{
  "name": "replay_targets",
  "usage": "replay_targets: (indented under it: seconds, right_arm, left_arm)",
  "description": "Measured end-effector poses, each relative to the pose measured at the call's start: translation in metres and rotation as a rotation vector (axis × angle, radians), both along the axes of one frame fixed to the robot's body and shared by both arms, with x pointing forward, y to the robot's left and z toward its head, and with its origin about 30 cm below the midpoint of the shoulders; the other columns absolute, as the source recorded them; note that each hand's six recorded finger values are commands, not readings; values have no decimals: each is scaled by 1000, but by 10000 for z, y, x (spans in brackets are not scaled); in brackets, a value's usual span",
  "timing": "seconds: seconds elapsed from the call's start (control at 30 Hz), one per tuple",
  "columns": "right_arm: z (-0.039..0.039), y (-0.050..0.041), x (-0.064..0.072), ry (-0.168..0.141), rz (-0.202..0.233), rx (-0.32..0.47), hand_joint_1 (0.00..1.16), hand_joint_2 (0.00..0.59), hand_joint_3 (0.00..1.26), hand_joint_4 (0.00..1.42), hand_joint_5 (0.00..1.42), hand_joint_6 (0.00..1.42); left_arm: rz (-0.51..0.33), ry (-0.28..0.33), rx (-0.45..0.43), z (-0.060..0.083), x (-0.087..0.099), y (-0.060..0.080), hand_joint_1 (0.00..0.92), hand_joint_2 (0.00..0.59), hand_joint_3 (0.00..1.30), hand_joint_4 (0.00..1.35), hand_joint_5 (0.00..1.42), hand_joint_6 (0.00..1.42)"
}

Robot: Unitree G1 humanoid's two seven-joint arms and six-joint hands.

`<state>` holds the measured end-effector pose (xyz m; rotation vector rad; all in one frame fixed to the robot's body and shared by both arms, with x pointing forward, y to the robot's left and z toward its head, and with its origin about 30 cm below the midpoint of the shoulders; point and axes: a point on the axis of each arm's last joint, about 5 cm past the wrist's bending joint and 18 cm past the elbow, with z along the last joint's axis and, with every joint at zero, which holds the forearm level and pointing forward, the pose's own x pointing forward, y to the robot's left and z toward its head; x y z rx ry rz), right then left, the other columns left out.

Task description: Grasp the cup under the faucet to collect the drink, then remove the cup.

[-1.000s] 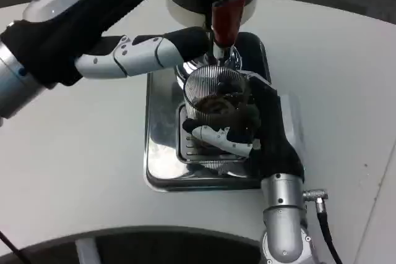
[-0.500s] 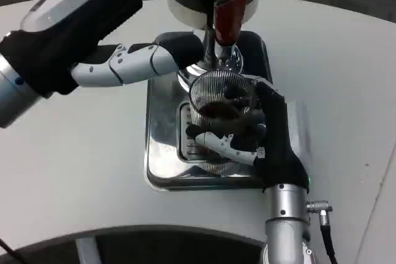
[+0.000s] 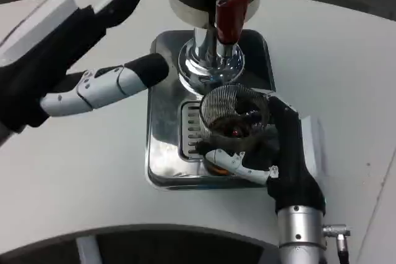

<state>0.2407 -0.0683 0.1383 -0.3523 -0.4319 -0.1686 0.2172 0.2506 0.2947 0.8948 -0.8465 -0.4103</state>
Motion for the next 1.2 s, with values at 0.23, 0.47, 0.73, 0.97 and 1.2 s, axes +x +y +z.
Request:
replay_targets:
  seconds: [0.23, 0.47, 0.73, 0.97, 1.2]
  right_arm:
    - [30, -45, -154, -15, 31, -10, 1150, 121, 748, 910, 926, 1134]
    - [130, -75, -310, -50, 78, -3, 1152, 118, 748, 910, 926, 1151]
    - [114, -88, -319, -36, 78, -7, 1153, 123, 748, 921, 926, 1160]
    - [168, -111, -348, -54, 91, -7, 1153, 120, 748, 921, 926, 1165]
    - [285, -169, -483, -78, 136, 5, 1153, 119, 748, 921, 926, 1170]
  left_arm:
    - [122, 94, 37, -213, -189, 76, 0, 174, 0, 0, 0, 0]
    - [221, 145, 147, -227, -256, 152, 0, 166, 0, 0, 0, 0]
    - [267, 161, 181, -275, -260, 176, 0, 147, 0, 0, 0, 0]
    - [354, 214, 327, -352, -319, 199, 0, 100, 0, 0, 0, 0]
    - [376, 229, 439, -381, -361, 131, 0, 76, 0, 0, 0, 0]
